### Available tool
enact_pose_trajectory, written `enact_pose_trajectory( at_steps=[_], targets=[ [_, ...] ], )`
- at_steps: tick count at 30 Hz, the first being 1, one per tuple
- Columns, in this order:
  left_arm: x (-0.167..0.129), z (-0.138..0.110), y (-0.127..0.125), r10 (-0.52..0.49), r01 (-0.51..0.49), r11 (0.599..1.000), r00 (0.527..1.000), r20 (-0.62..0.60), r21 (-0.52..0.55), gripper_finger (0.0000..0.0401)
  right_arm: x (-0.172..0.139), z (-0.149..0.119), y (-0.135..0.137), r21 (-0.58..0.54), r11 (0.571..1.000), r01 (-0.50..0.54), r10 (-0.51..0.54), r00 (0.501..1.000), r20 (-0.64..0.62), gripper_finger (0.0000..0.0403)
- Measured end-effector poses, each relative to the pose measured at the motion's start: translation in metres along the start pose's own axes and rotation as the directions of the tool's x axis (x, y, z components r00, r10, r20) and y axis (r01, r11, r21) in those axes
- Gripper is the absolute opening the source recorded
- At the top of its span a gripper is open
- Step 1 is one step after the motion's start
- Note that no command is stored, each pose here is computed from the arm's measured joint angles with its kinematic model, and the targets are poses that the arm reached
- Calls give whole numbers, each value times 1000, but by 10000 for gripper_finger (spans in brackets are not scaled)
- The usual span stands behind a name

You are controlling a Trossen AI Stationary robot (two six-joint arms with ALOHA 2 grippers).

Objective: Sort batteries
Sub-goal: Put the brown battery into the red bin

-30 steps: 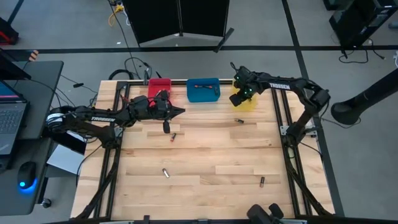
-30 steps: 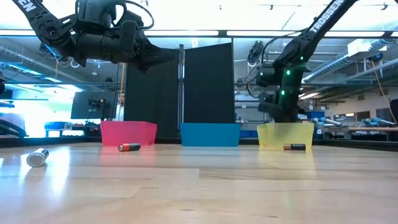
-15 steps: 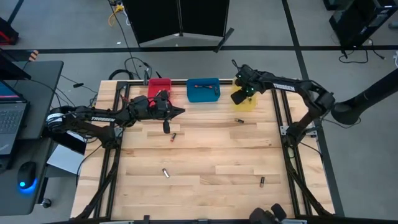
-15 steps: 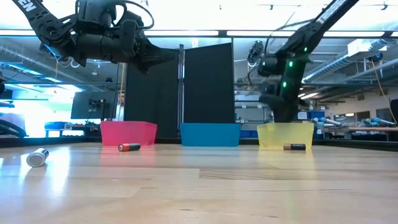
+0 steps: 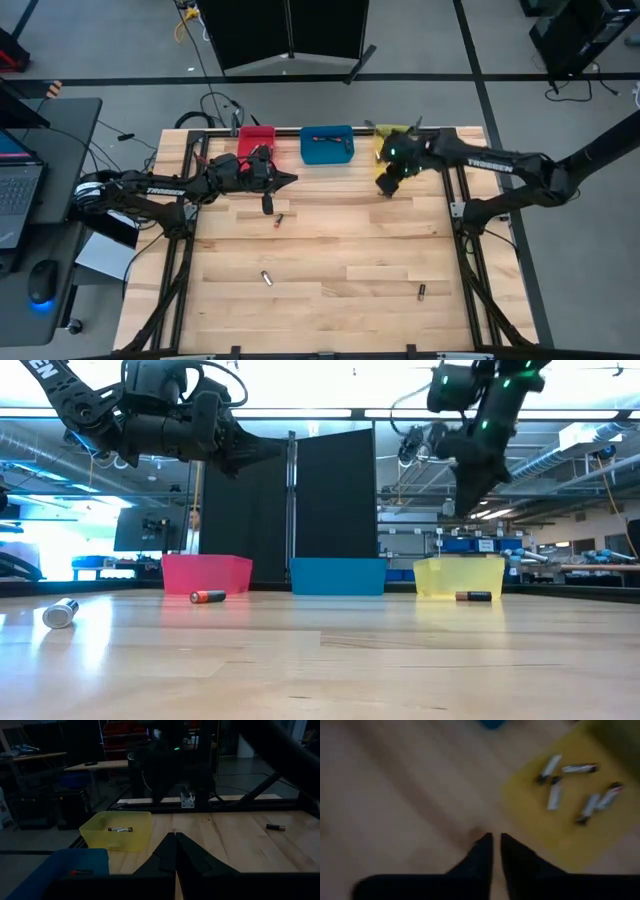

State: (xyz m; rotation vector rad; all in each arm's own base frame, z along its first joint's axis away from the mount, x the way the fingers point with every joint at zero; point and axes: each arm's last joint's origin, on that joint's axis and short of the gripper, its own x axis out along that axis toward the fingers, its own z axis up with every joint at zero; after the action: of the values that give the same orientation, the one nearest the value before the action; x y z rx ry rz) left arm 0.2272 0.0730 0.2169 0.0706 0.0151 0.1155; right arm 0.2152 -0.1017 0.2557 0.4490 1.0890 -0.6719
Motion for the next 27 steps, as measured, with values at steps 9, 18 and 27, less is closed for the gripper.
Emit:
enact_pose_trajectory(
  at_steps=[9, 18, 27],
  targets=[
    [0, 0, 0, 0, 0, 1000, 1000, -3, -1, 10, -21, -39, 71, 105, 985, -135, 137, 991, -11, 17],
    [0, 0, 0, 0, 0, 1000, 1000, 2, 0, 10, -44, -95, 118, 253, 955, -152, 167, 985, -38, 17],
    [0, 0, 0, 0, 0, 1000, 1000, 2, 1, 10, -59, -148, 138, 504, 861, -65, 159, 976, -146, 19]
  ],
)
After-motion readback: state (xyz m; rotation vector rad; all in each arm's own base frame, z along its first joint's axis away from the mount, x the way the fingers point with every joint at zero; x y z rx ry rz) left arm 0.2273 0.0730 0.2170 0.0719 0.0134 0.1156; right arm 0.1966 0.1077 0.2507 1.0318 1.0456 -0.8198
